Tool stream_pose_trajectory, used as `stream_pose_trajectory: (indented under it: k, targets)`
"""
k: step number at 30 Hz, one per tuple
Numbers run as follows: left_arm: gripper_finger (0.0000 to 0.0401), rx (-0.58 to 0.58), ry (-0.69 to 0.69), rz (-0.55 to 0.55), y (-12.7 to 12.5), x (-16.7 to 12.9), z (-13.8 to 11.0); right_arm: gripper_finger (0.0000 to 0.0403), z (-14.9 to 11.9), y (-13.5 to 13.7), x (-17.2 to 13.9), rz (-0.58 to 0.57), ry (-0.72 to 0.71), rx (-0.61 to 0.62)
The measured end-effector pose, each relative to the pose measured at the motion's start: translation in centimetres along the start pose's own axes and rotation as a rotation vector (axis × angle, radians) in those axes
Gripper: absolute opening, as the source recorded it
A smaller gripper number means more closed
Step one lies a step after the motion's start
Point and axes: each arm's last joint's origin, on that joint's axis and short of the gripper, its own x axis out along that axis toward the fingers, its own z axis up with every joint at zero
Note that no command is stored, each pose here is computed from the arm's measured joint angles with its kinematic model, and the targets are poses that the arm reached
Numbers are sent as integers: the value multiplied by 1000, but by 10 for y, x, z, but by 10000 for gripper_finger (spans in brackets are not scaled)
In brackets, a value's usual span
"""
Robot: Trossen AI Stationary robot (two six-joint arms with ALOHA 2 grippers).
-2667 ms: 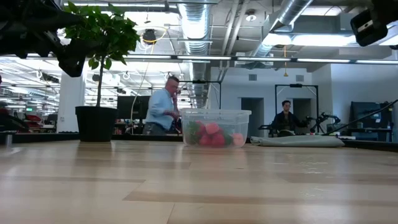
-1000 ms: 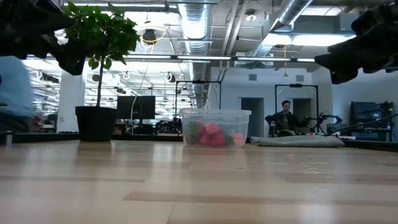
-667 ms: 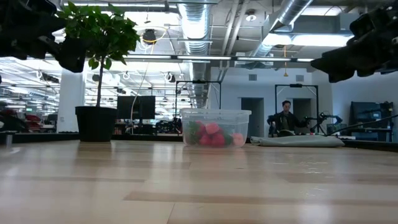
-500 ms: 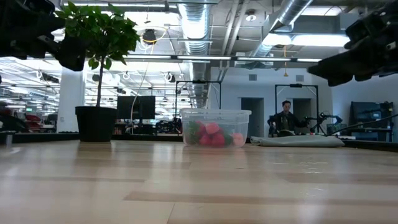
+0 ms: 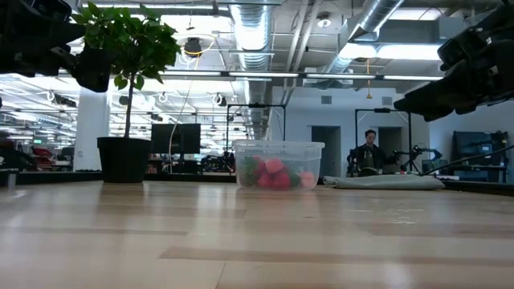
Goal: Pick and placing Produce into tupperware
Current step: Return to Home Position
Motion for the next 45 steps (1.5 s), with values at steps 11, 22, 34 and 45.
stream_pose_trajectory:
  k: [11, 22, 34, 45]
  targets:
    - [261, -13, 0, 1, 0, 0, 0, 205, 0, 0, 0, 0, 0, 0]
    - [261, -13, 0, 1, 0, 0, 0, 205, 0, 0, 0, 0, 0, 0]
    - [261, -14, 0, 0, 0, 0, 0, 205, 0, 0, 0, 0, 0, 0]
    - [261, -14, 0, 0, 0, 0, 0, 205, 0, 0, 0, 0, 0, 1]
